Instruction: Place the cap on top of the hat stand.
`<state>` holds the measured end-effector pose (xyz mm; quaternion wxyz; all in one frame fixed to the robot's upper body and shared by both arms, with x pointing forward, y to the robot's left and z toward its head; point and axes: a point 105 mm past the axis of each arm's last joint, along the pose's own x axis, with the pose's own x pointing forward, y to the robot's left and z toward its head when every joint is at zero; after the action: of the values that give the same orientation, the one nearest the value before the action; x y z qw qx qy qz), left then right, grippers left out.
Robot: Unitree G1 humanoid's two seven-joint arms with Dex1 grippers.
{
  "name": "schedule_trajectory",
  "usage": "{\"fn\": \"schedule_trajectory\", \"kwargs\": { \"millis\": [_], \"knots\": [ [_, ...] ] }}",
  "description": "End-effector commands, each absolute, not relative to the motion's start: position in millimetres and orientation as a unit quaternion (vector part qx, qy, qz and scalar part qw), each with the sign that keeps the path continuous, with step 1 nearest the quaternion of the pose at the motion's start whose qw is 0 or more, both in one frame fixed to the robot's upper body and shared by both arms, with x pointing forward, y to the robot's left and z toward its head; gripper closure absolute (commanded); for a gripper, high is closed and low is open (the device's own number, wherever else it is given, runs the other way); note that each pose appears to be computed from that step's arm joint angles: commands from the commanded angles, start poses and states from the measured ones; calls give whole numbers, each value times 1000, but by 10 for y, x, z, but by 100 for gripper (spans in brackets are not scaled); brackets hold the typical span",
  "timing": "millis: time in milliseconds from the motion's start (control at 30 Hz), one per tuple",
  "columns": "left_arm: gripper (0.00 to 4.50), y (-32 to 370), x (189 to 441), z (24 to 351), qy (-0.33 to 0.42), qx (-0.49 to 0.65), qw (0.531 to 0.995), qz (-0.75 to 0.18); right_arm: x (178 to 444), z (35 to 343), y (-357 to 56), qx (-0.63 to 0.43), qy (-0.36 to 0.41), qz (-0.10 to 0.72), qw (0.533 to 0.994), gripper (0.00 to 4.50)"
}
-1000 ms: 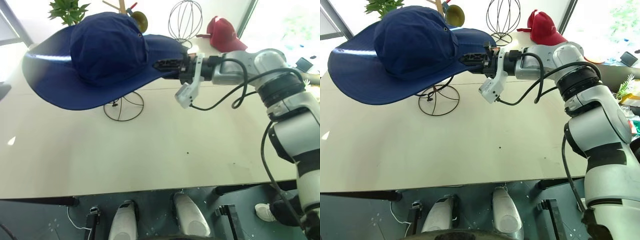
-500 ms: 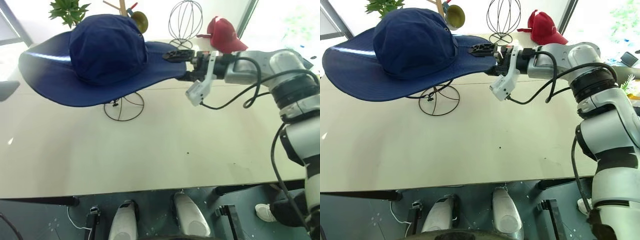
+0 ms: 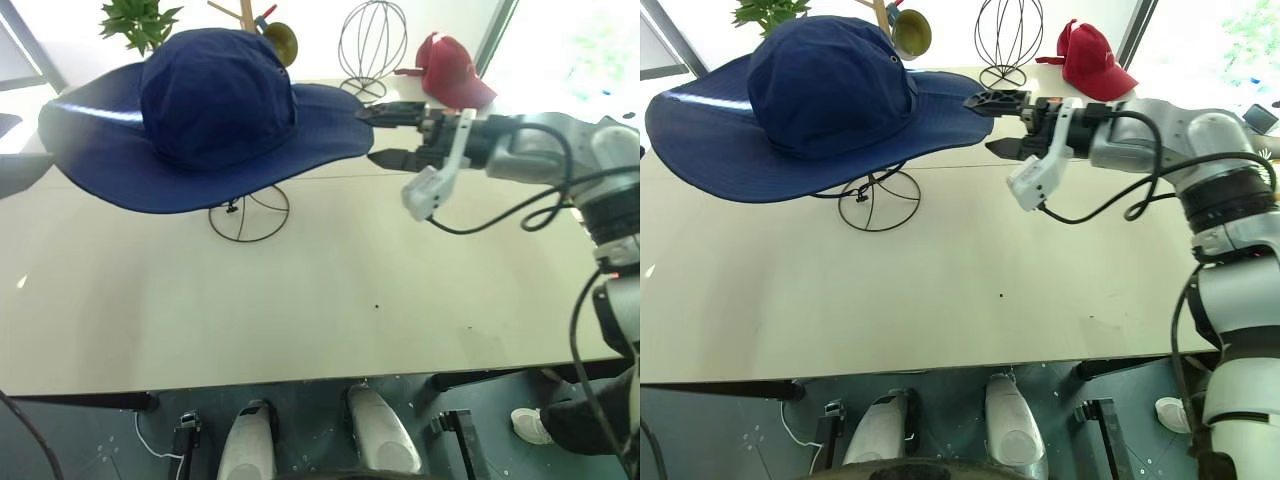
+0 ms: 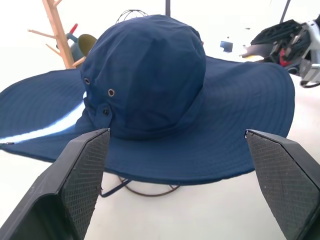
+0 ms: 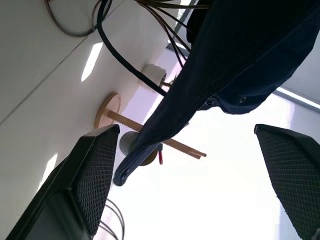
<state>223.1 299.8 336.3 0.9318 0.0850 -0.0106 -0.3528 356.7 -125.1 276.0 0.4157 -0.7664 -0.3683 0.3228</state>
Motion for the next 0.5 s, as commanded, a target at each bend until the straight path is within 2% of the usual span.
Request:
{"fn": "schedule_trajectory", "kwargs": {
  "millis": [33,167,233,267,333,500],
  "knots": [
    [0,3028,2181,3468,-22,110,933,-341,3401,2925,-1553,-738,-326,335,486,8],
    [0,3060,2183,3443,-19,113,935,-336,3298,3014,-1902,-628,-197,390,644,8],
    [0,3085,2183,3419,-16,118,936,-330,3232,3111,-2061,-526,-132,430,721,8],
    [0,3097,2180,3407,-14,119,937,-329,3189,3159,-2106,-477,-109,451,746,8],
    [0,3129,2169,3379,-12,120,938,-324,3092,3306,-2196,-375,-72,494,781,8],
    [0,3183,2129,3346,-7,125,941,-315,3024,3519,-2313,-257,-26,540,801,8]
  ]
}}
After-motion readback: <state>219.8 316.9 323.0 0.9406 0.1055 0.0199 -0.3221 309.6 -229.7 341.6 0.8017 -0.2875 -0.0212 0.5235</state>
